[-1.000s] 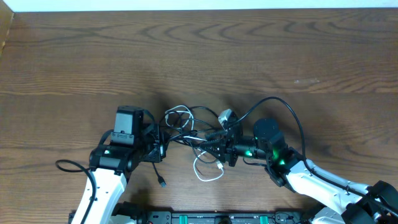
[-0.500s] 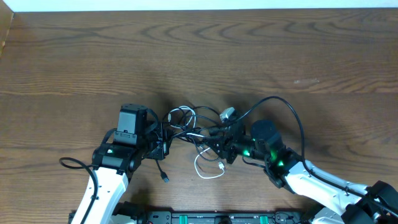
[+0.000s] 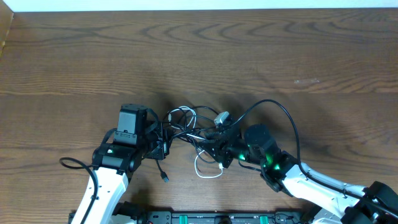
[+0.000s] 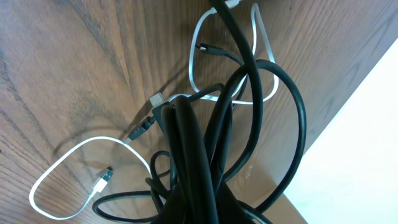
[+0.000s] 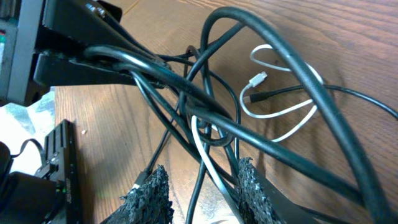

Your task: Untangle cables

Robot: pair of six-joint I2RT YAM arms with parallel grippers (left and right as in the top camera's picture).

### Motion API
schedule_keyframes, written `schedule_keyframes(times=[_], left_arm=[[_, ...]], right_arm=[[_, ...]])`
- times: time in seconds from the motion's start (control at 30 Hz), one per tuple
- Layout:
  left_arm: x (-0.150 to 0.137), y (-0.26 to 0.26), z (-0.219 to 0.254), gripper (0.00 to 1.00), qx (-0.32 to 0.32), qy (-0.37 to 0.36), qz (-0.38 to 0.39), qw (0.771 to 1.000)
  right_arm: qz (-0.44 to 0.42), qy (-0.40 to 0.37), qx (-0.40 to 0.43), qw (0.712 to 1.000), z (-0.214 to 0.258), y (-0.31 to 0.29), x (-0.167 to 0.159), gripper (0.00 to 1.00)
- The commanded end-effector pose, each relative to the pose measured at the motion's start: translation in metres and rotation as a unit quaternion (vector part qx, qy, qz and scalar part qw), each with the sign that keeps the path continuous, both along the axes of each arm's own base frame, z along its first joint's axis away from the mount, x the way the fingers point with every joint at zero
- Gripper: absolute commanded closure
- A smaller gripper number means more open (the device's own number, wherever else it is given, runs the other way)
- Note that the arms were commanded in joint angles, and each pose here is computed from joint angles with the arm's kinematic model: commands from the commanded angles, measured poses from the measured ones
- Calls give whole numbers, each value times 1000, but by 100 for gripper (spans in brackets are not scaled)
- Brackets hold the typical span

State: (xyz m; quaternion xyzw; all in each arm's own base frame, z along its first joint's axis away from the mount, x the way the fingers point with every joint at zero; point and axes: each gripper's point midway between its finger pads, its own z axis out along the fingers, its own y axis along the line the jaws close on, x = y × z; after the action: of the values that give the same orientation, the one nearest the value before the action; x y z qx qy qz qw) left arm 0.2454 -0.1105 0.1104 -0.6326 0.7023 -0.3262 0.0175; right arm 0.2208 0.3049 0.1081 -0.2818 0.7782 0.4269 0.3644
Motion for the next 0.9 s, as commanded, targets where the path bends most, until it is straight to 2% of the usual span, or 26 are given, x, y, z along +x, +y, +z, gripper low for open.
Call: schedule_keyframes(times=[0.0, 0.2, 0.27, 0.37, 0.53, 0.6, 0.87], left_arm=[[4, -8, 12, 92, -22, -8, -8, 1000], [3, -9, 13, 92, -23, -8, -9, 1000], [3, -9, 13, 92, -25, -8, -10, 1000], [3, -9, 13, 92, -25, -8, -10, 1000], [3, -12, 14, 92, -31, -9, -14, 999], [3, -11, 14, 92, -31, -9, -14, 999], [7, 3, 8, 92, 13, -17, 1, 1000]], right_arm=[[-20, -16, -12, 1000, -1, -3, 7, 66], [-27, -16, -16, 999, -2, -4, 9, 65], [-27, -16, -16, 999, -2, -4, 9, 68], [-27, -16, -16, 999, -2, -4, 9, 75], [-27, -18, -15, 999, -1, -4, 9, 94], [-27, -19, -13, 999, -1, -4, 9, 99], [-6, -35, 17, 999, 21, 0, 4, 99]])
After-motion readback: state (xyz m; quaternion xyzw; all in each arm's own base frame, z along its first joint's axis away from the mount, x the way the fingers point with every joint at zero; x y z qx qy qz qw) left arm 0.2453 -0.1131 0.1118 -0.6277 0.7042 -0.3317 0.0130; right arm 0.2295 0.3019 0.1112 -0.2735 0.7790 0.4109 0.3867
